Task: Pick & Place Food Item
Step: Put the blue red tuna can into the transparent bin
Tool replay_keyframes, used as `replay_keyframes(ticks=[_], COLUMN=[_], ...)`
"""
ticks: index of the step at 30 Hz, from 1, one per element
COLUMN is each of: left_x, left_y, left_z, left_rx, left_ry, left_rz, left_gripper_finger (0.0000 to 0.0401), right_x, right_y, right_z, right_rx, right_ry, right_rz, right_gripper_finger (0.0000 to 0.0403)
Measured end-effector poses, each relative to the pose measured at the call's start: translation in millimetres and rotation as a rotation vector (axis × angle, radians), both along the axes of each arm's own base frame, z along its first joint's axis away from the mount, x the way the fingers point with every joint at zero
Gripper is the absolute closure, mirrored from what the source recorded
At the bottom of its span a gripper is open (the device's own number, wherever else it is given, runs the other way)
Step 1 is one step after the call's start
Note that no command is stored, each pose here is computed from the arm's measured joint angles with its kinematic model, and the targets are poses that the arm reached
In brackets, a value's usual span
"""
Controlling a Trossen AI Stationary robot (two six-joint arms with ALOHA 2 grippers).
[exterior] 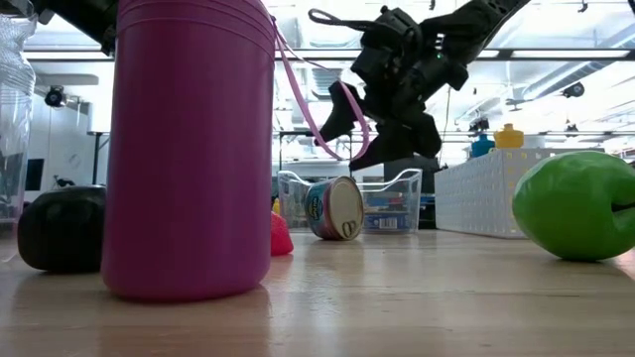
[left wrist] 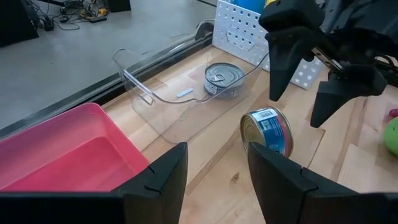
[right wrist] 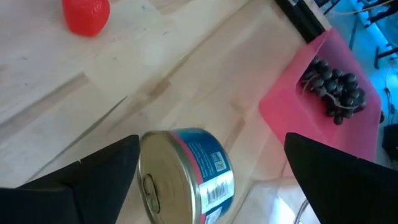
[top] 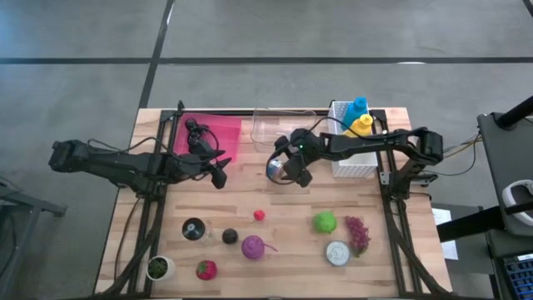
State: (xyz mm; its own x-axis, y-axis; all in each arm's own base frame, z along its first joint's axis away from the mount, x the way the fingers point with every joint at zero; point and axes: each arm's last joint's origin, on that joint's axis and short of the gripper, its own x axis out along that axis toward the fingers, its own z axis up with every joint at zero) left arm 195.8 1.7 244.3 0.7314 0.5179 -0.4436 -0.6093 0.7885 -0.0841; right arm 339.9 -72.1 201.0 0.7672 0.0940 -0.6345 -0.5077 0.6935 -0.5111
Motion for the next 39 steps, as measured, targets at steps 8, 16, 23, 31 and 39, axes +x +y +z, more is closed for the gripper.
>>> replay_keyframes(ticks=[8, 16, 23, 31, 39], left_x=[-0.3, -0.3, -0.3, -0.3, -0.3], left_y=[0.0, 0.0, 0.0, 0.0, 0.0], left_z=[-0.4, -0.4, -0.4, -0.4, -0.4], left_rx=[0.000, 0.000, 0.000, 0.000, 0.000], left_ry=[0.005, 0.005, 0.005, 0.005, 0.006], left_rz=[0.000, 0.000, 0.000, 0.000, 0.000], left_gripper_finger=[0.0228, 0.0232, 0.0228, 0.0231, 0.0228], right_x=[3.5, 3.7, 2.6, 2.2, 2.5], right_y=[-0.2, -0.2, -0.1, -12.2, -13.3], right_z=[-10.6, -18.5, -19.1, -14.7, -6.3], right_rx=[-0.047, -0.039, -0.054, 0.031, 0.053], right_ry=[0.019, 0.057, 0.070, 0.103, 0.171], right_rz=[0.046, 0.049, 0.057, -0.047, -0.053], right_gripper_finger=[0.0003, 0.0003, 0.0003, 0.0003, 0.0003])
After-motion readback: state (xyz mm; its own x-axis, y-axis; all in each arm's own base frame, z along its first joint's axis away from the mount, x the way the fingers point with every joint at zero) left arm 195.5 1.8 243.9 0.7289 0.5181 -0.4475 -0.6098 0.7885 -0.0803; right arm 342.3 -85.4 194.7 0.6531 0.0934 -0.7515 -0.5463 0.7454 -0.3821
